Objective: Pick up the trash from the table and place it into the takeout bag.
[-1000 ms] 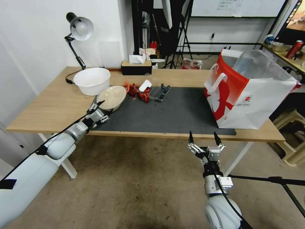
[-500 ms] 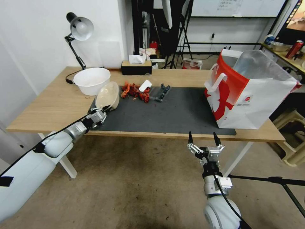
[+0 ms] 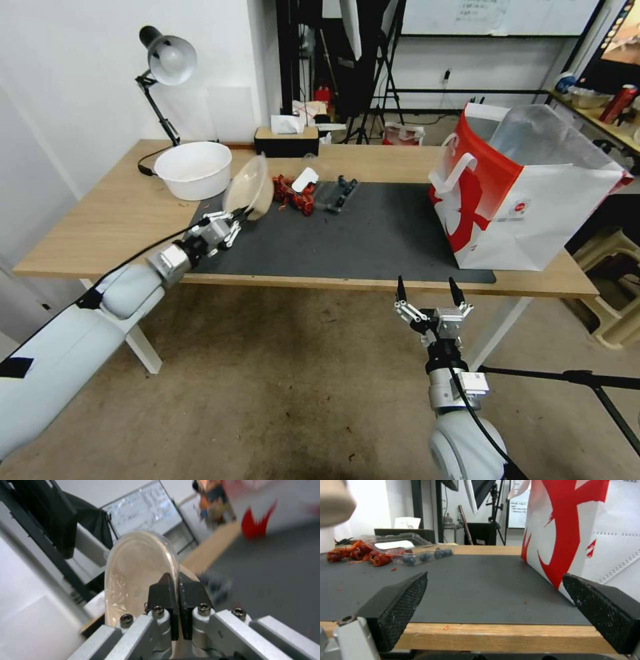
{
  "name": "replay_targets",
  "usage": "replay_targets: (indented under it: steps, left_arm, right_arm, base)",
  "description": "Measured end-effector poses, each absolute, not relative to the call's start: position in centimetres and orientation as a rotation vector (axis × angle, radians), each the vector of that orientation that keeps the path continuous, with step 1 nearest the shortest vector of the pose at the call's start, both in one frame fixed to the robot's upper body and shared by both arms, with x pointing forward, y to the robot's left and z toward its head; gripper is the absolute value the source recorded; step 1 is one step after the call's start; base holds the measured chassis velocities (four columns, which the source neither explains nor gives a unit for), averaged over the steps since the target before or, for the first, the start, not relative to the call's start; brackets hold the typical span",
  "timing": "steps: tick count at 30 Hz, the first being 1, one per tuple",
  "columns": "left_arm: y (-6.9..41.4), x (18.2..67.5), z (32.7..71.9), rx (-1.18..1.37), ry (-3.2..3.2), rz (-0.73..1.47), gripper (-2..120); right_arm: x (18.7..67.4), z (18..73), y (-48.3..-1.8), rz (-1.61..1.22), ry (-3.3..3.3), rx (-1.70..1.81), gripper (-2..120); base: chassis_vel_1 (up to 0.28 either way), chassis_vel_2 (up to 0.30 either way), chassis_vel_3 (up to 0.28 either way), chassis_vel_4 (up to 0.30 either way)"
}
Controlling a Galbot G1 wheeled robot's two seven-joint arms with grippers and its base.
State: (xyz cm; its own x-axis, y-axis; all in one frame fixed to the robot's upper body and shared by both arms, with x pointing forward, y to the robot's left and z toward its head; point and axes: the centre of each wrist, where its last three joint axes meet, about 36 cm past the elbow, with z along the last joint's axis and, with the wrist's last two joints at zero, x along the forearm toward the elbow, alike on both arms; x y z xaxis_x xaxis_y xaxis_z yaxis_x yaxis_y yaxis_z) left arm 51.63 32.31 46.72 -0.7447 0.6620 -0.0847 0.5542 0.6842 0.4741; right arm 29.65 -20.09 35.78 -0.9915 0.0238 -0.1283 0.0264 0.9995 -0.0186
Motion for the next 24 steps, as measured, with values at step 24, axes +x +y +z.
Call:
replay_targets:
  steps: [24]
  left_arm:
    - [15.2,57.4,58.3,1.249,2.509,-0.177,0]
  right_arm:
    - [29.7,36.0,-21.2,-0.045,3.002,0.097,100]
  base:
    - [0.0,0.0,0.0,0.0]
